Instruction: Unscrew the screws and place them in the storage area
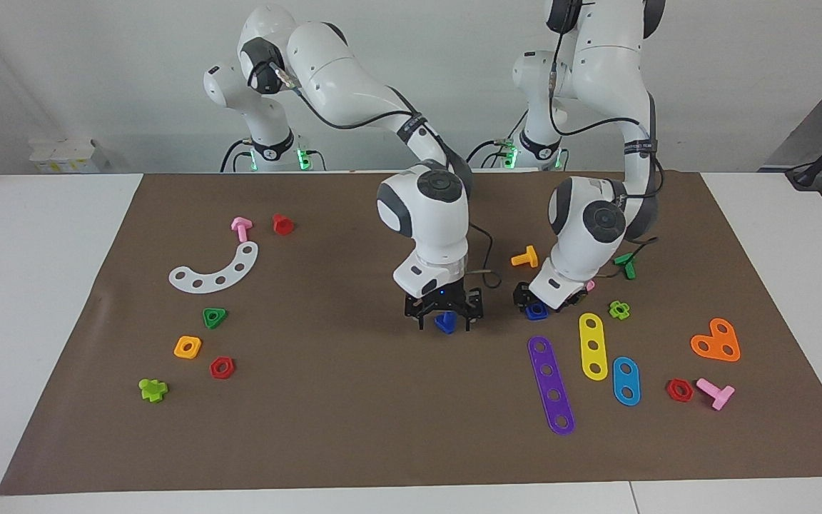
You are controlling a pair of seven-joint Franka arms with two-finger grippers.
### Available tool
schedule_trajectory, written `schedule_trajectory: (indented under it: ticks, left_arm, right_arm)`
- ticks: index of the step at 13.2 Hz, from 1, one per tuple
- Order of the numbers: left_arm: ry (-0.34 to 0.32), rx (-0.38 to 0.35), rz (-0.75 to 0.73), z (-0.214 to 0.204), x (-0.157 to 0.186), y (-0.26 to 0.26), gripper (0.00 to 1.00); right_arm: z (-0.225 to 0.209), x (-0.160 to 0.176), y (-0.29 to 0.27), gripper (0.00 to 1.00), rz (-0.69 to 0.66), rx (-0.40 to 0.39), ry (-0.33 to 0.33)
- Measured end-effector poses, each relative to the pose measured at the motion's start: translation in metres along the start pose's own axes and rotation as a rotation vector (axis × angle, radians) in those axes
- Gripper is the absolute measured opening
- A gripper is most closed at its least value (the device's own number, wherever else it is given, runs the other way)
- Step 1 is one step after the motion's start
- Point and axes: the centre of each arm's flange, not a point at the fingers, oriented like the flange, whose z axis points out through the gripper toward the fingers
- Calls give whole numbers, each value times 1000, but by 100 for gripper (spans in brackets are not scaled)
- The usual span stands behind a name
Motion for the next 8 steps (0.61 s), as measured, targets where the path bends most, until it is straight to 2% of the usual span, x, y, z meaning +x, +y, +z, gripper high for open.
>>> schedule_trajectory:
  ticks: [2,3,4,5,7,8]
  left_arm:
    - [-20,1,-14,-34,5,-8,100]
    - [-31,0,-24,-60,7,-20,100]
    - [-36,-4,-22,-87,7,-37,100]
    - [-37,-8,-12,-110,4,-59,100]
    - [-48,-13,6,-142,-10,-103,100]
    - [-58,-9,18,-153,-17,-121,100]
  right_arm:
    - [10,-15,-6,93,-24,-12,-21]
    - [16,-22,-7,81,-37,-20,-34]
    - [20,-28,-8,73,-47,-24,-44]
    - [22,-33,-9,73,-54,-25,-52]
    - [22,-34,-8,52,-61,-25,-55]
    - [21,-34,-8,52,-63,-24,-55]
